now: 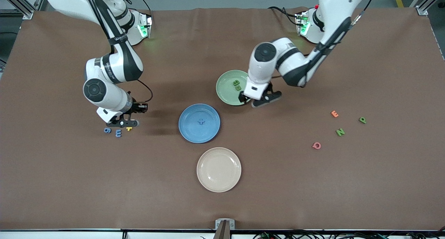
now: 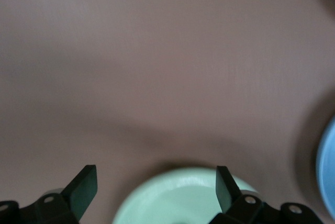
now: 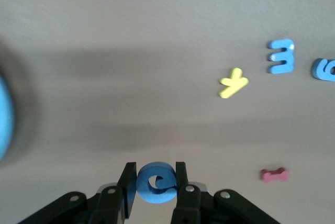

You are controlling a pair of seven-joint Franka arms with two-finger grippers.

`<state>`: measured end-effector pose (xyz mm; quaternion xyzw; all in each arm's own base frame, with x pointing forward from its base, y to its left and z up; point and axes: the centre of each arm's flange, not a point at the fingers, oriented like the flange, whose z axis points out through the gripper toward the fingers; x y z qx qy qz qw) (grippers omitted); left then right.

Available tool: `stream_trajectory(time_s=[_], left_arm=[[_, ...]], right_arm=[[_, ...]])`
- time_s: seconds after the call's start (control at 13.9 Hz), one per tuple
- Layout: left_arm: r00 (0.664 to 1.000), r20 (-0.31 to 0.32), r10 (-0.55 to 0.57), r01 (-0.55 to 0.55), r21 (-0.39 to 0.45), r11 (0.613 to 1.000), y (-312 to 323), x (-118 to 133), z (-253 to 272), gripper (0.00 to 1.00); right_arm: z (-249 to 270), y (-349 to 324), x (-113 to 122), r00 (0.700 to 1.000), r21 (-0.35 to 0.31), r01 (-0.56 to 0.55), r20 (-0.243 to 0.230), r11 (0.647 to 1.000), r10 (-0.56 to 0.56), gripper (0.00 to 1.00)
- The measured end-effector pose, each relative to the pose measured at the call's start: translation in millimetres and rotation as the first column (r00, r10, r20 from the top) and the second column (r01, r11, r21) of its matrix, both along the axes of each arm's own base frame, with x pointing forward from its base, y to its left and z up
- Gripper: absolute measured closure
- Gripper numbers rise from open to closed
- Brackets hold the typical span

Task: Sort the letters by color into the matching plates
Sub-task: 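Drop the blue c on the blue plate while the left gripper returns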

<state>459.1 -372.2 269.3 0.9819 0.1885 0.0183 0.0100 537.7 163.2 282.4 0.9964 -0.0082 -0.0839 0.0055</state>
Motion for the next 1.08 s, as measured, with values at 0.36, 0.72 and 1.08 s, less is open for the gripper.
stream_trajectory(time_s=[0.36,0.72,1.08], left_arm=[[0.998,0.028,-0.064,0.064,0.01,0.998,119.3,83.9,10.3,0.0],[0.989,0.031,-0.146,0.144,0.046,0.988,232.6,123.1,9.2,0.0],[0.99,0.031,-0.139,0.136,0.093,0.986,321.7,136.5,-0.4,0.0]], right_arm=[[12.4,100.7,-6.1,0.995,-0.007,0.095,0.026,0.995,-0.095,0.66],[-23.0,164.1,-6.2,0.989,0.007,0.144,0.033,0.99,-0.144,0.66],[-57.8,184.6,-5.1,0.985,0.018,0.154,0.07,0.988,-0.155,0.66]])
